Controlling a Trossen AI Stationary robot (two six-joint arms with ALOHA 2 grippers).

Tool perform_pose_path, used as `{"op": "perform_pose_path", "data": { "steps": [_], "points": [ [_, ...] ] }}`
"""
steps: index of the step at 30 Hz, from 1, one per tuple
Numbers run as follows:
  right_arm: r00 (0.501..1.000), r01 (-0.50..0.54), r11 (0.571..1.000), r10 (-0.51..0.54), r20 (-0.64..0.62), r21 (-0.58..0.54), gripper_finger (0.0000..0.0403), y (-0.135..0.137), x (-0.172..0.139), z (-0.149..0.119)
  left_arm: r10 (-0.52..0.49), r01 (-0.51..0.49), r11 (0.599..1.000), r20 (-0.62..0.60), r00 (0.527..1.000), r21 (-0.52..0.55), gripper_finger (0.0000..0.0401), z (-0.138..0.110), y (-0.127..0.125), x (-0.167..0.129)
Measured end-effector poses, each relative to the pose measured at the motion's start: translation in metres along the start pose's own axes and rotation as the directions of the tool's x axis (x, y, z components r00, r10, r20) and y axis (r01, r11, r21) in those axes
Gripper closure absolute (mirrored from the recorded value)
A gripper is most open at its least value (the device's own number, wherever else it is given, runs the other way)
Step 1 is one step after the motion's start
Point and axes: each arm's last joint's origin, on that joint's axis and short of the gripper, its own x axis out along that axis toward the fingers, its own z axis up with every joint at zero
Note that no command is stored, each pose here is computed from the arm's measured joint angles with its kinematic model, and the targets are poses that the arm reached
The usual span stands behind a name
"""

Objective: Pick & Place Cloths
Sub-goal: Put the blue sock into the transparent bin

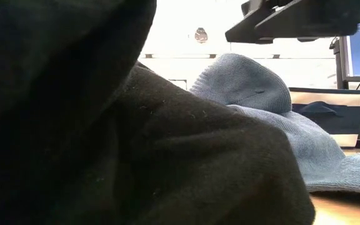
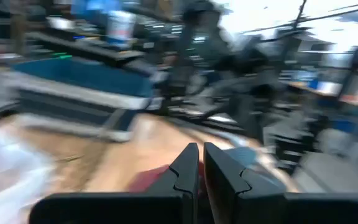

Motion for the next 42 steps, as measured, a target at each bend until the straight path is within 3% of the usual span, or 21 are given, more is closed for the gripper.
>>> {"op": "perform_pose_path", "data": {
  "steps": [8,12,16,21,32,42],
  "points": [
    [0.998,0.044,0.992,-0.037,-0.060,0.117,0.0163,-0.014,0.013,-0.012,-0.175,0.175,0.984,0.007,0.985,0.034,0.0375,0.001,-0.017,0.000],
    [0.991,0.058,0.992,-0.044,-0.126,0.108,0.0163,-0.021,0.015,-0.021,-0.223,0.221,0.973,0.017,0.975,0.072,0.0375,0.001,-0.024,-0.001],
    [0.980,0.079,0.991,-0.057,-0.191,0.109,0.0163,-0.029,0.015,-0.029,-0.193,0.186,0.975,0.051,0.980,0.124,0.0375,0.003,-0.028,-0.002],
    [0.990,0.061,0.991,-0.045,-0.131,0.119,0.0177,-0.030,0.016,-0.023,-0.132,0.124,0.984,0.055,0.990,0.129,0.0375,0.001,-0.030,-0.002],
    [0.998,0.027,0.990,-0.020,-0.052,0.139,0.0264,-0.034,0.017,-0.017,-0.078,0.079,0.989,-0.014,0.997,0.122,0.0375,-0.009,-0.036,0.001],
    [0.998,0.026,0.995,-0.020,-0.052,0.100,0.0386,-0.034,0.017,-0.017,-0.050,0.060,0.987,-0.068,0.996,0.148,0.0375,-0.005,-0.046,0.012]
  ]
}}
